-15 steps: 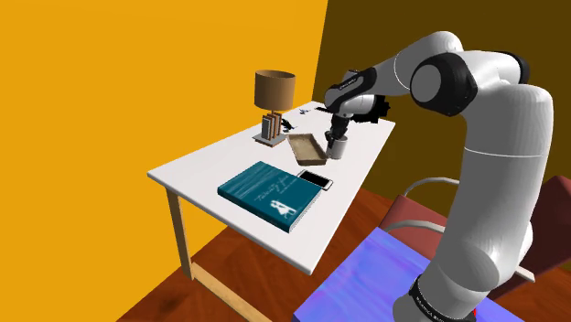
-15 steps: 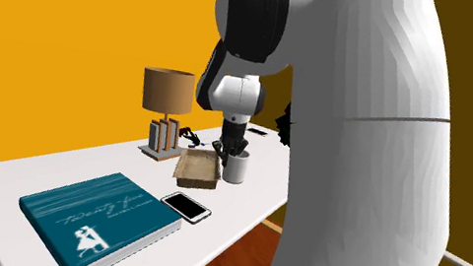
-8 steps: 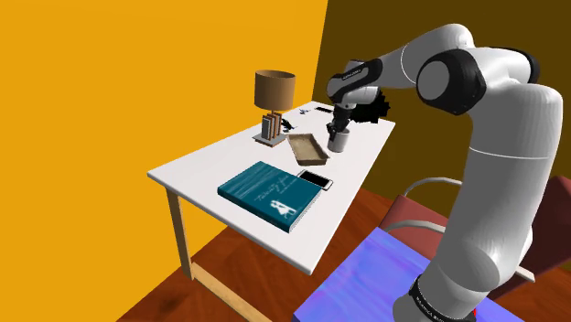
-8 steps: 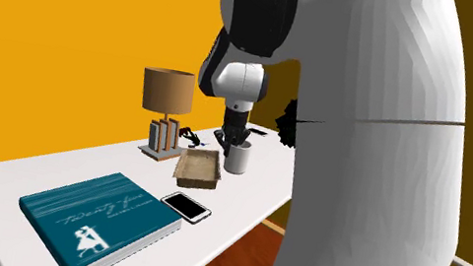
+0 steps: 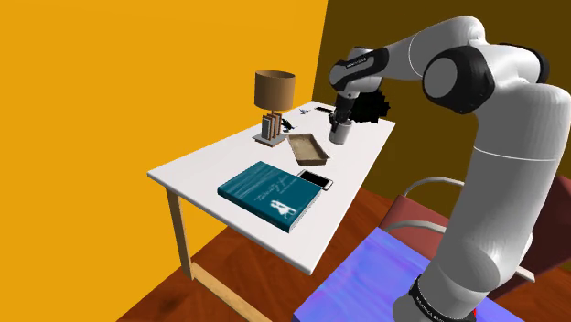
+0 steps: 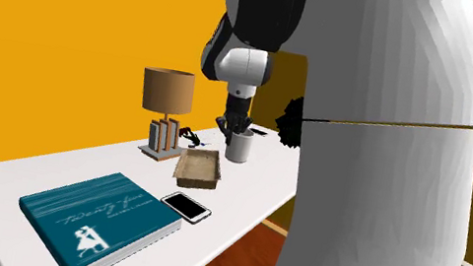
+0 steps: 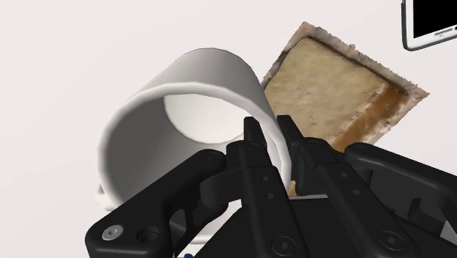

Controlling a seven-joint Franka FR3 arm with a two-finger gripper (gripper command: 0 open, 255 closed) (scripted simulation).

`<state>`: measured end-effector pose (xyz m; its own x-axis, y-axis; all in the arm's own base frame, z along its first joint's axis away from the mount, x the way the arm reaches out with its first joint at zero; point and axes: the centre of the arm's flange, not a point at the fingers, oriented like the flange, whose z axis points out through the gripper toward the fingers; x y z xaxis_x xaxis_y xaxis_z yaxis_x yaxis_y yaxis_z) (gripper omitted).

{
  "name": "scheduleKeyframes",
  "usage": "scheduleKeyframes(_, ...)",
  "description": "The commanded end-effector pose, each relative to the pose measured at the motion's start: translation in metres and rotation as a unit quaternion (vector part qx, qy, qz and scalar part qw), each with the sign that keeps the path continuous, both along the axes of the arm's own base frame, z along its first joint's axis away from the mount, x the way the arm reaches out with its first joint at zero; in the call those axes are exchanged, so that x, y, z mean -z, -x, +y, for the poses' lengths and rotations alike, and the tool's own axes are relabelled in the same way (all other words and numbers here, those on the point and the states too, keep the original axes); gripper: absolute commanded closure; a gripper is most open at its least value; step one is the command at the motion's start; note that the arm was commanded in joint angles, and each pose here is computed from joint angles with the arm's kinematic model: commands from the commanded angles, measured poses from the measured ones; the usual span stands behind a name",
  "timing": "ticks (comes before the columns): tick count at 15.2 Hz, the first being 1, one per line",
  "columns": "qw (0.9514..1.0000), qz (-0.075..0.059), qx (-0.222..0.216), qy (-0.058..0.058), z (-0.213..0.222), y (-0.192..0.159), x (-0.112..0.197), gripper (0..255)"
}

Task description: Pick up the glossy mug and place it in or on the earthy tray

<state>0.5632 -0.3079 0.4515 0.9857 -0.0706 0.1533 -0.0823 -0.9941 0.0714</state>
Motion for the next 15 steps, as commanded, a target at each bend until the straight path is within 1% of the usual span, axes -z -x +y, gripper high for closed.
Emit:
scheduleKeyframes(1,1.0,0.0,0.0,0.0,0.0,0.0,-0.011,255)
scheduleKeyframes(2,1.0,0.0,0.0,0.0,0.0,0.0,-0.016,255)
scheduleKeyframes(13,1.0,0.0,0.0,0.0,0.046,-0.136,-0.039,255)
scheduleKeyframes(14,1.0,0.0,0.0,0.0,0.048,-0.142,-0.04,255)
scheduleKeyframes(15,1.0,0.0,0.0,0.0,0.048,-0.142,-0.034,255)
